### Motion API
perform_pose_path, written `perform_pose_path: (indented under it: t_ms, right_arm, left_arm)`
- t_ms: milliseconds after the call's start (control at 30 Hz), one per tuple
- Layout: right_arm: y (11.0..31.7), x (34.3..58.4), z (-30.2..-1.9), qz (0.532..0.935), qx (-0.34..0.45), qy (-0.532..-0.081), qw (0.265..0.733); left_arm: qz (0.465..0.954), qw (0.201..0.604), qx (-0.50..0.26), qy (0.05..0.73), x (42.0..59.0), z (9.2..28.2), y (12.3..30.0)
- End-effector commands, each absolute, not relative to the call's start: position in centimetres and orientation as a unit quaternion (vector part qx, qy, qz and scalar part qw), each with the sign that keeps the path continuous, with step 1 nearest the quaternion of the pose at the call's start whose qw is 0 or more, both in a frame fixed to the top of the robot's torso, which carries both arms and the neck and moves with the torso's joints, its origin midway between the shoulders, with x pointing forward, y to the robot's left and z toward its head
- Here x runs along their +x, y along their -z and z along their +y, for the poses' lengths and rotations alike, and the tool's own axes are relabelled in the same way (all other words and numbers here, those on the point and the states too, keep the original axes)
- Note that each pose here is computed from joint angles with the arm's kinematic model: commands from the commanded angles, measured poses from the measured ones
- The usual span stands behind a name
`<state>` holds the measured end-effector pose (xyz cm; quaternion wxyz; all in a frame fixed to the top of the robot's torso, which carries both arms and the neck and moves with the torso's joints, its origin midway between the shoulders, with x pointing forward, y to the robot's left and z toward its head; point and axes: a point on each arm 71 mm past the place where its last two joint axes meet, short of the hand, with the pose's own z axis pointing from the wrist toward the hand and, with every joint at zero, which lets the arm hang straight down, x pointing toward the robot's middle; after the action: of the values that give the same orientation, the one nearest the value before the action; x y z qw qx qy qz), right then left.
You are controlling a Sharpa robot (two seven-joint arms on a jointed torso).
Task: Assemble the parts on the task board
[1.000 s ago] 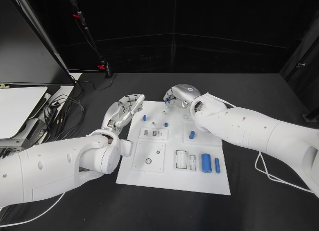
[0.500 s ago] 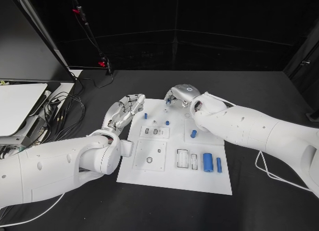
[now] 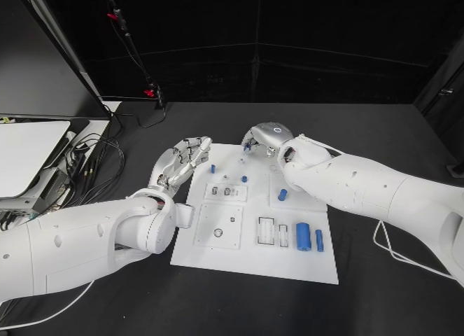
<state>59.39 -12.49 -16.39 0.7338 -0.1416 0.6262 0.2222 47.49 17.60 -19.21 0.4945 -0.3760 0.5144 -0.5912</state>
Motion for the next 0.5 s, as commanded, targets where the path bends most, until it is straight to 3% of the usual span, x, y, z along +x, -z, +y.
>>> perform_pose_path:
  t_ms: [33,500]
  right_arm:
    - [16.13,59.43,-12.41,0.619,-0.141,-0.219,0.741]
    - [16.41,59.56,-11.91,0.634,-0.142,-0.214,0.729]
  left_arm:
    - [0.425,0.539,-0.298,0.663,46.78,17.55,17.18]
    - [0.427,0.539,-0.300,0.661,46.87,17.55,17.24]
